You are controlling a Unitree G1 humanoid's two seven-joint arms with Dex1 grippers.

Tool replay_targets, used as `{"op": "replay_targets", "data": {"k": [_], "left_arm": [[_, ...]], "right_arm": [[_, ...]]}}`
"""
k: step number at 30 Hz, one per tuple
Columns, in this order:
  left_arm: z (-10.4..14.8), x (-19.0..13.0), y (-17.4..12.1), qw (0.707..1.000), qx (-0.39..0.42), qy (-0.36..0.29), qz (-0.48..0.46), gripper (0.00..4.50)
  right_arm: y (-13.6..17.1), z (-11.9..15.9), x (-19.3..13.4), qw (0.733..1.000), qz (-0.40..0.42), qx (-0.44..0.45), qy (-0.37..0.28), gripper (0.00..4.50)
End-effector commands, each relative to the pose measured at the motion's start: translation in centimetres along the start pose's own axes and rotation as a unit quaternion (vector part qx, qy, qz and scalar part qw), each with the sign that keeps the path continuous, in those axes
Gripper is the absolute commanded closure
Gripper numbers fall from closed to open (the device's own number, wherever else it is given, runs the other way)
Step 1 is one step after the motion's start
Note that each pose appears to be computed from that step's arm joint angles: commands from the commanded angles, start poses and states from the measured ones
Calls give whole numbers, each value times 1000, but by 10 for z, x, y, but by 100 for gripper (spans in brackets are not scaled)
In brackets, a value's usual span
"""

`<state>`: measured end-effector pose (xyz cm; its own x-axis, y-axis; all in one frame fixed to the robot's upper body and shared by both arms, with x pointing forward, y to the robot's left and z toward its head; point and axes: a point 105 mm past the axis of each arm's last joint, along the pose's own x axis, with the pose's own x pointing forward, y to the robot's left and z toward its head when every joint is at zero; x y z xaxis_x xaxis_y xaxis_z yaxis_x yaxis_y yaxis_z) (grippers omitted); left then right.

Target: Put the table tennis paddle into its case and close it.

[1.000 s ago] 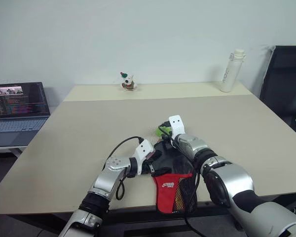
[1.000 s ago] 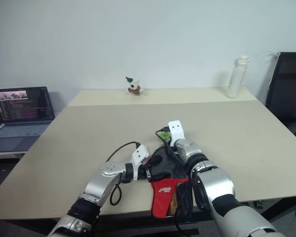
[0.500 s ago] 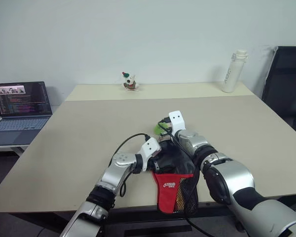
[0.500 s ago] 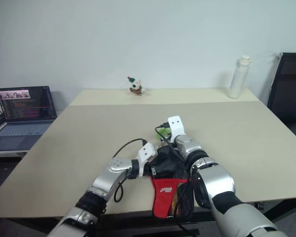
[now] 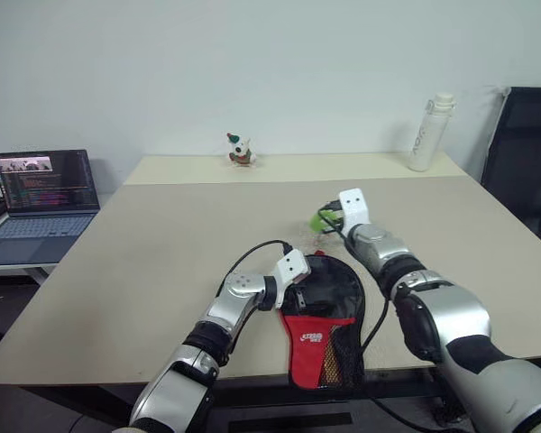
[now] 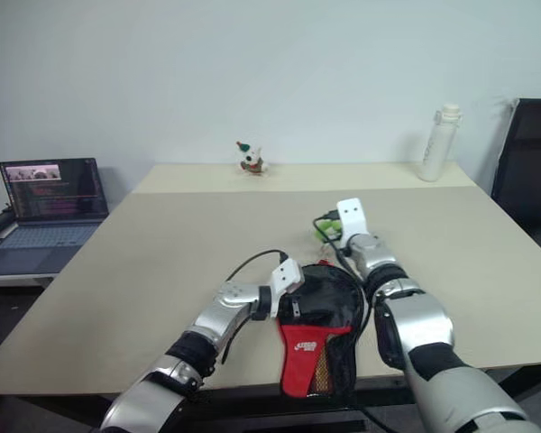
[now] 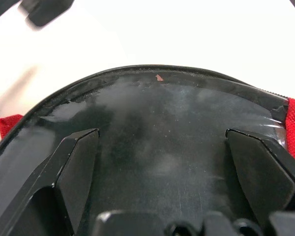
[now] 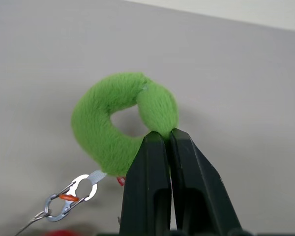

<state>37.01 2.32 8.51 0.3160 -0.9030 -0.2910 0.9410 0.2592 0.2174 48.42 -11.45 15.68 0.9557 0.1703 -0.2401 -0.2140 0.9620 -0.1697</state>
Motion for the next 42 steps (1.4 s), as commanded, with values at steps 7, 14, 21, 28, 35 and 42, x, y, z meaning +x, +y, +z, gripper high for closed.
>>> {"op": "replay_targets", "data": {"k": [7, 14, 21, 28, 35, 42], "left_arm": [[-36, 6, -14, 998, -35, 56, -19, 0], [-34, 11, -15, 998, -36, 51, -23, 0], [-30, 16, -14, 998, -36, 44, -23, 0], [-26, 21, -13, 998, -35, 40, -26, 0], [-24, 25, -15, 998, -30, 38, -32, 0], [-20, 28, -14, 999, -26, 34, -32, 0]], "right_arm": [[-66, 13, -17, 996, -58, -53, -38, 444], [-102, -19, -73, 994, -59, -88, -14, 444], [-111, -40, -154, 993, -71, -90, 29, 444], [-77, -57, -202, 993, 35, -75, 87, 444], [-55, -83, -238, 978, 124, -45, 163, 444], [-31, -90, -246, 963, 192, -35, 188, 444]]}}
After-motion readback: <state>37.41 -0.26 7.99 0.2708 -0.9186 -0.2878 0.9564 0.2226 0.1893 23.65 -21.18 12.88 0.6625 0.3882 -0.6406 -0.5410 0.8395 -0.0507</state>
